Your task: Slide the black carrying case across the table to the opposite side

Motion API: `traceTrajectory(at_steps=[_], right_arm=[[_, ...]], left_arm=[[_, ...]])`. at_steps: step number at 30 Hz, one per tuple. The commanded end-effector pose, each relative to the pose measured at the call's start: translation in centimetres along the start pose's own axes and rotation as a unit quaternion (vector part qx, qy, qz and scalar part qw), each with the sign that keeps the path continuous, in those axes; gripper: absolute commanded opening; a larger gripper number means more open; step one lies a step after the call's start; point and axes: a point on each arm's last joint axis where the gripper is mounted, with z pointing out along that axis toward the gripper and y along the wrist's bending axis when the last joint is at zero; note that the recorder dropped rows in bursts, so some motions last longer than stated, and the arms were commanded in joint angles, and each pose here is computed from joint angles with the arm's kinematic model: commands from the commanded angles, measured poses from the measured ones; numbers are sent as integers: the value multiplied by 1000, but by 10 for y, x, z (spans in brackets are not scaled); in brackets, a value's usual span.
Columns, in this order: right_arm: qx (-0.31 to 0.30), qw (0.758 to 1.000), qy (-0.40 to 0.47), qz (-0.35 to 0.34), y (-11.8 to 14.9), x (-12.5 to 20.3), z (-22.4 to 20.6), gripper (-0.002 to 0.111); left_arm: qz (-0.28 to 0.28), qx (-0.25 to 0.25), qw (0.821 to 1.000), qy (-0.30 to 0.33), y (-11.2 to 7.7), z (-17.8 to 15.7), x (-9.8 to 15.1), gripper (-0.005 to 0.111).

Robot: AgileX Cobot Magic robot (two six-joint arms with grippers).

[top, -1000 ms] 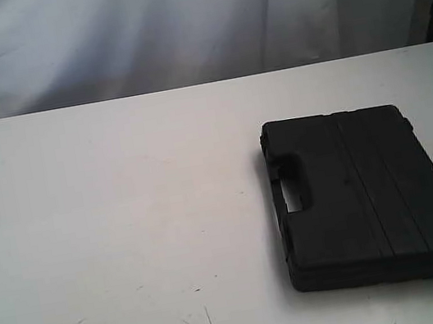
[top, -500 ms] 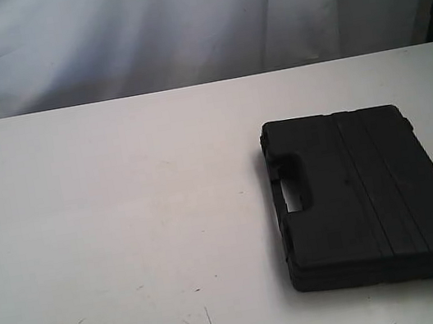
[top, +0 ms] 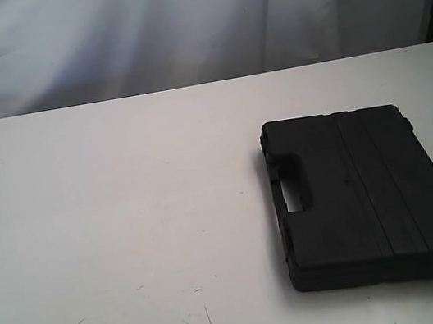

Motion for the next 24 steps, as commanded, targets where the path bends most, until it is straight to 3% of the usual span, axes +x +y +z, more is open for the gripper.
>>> traceTrajectory(at_steps=[1,5,9,16,24], right_arm=[[4,1000,-14,6,-1,-1,0,0],[6,1000,-28,6,-1,-4,-1,0],[10,994,-108,5,-1,-22,-3,0],[-23,987,-162,-6,22,-91,-11,0],[-40,997,-4,-62,50,-147,29,0]], left_arm=[[-2,3,1000,-4,0,0,1,0],[-2,3,1000,-4,0,0,1,0],[-2,3,1000,-4,0,0,1,0],[-2,3,1000,-4,0,0,1,0],[-2,3,1000,-4,0,0,1,0]])
